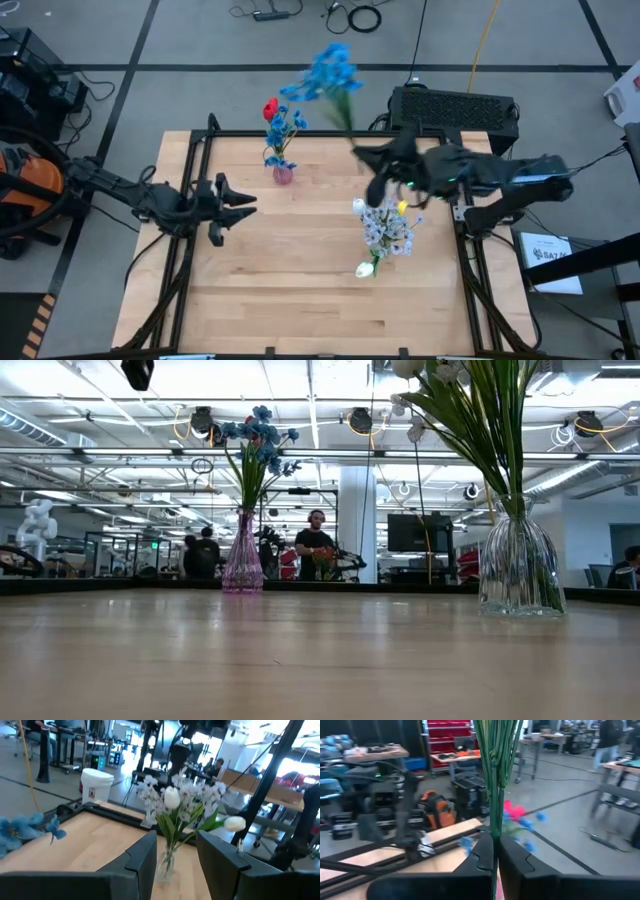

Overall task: Sort flowers into vase by color
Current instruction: Put the blue flowers into the pink vase

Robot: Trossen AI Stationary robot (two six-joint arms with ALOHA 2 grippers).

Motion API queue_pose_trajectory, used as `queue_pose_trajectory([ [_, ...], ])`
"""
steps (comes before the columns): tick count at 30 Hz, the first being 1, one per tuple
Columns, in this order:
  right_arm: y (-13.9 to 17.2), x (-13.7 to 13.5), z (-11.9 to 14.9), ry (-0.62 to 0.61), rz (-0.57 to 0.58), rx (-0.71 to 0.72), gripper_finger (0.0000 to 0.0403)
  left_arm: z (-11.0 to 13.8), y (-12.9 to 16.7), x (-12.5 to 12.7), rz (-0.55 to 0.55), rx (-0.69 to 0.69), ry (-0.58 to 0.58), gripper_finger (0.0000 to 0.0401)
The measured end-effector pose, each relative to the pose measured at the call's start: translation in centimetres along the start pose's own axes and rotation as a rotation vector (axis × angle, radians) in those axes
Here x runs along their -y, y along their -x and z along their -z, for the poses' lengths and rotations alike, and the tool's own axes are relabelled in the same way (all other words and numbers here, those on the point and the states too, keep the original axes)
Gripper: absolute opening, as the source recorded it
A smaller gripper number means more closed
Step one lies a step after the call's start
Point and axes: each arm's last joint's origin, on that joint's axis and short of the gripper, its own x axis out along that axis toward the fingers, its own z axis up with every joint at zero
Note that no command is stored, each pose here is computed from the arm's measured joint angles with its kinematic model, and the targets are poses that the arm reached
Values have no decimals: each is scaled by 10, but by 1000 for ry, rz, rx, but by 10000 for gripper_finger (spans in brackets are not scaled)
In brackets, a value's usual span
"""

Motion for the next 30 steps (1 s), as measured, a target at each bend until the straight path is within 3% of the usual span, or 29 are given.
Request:
queue_pose_trajectory([
  [5,-39,-34,10,-18,-89,-6,0,-7,6,-2,9,42,6,145],
  [12,-87,-76,41,-22,-183,-20,0,-14,7,0,32,110,-113,145],
  [21,-113,-110,79,7,-231,-51,0,-12,5,2,60,105,-226,145],
  [30,-129,-125,98,48,-241,-27,0,-15,-4,10,136,162,-197,145],
])
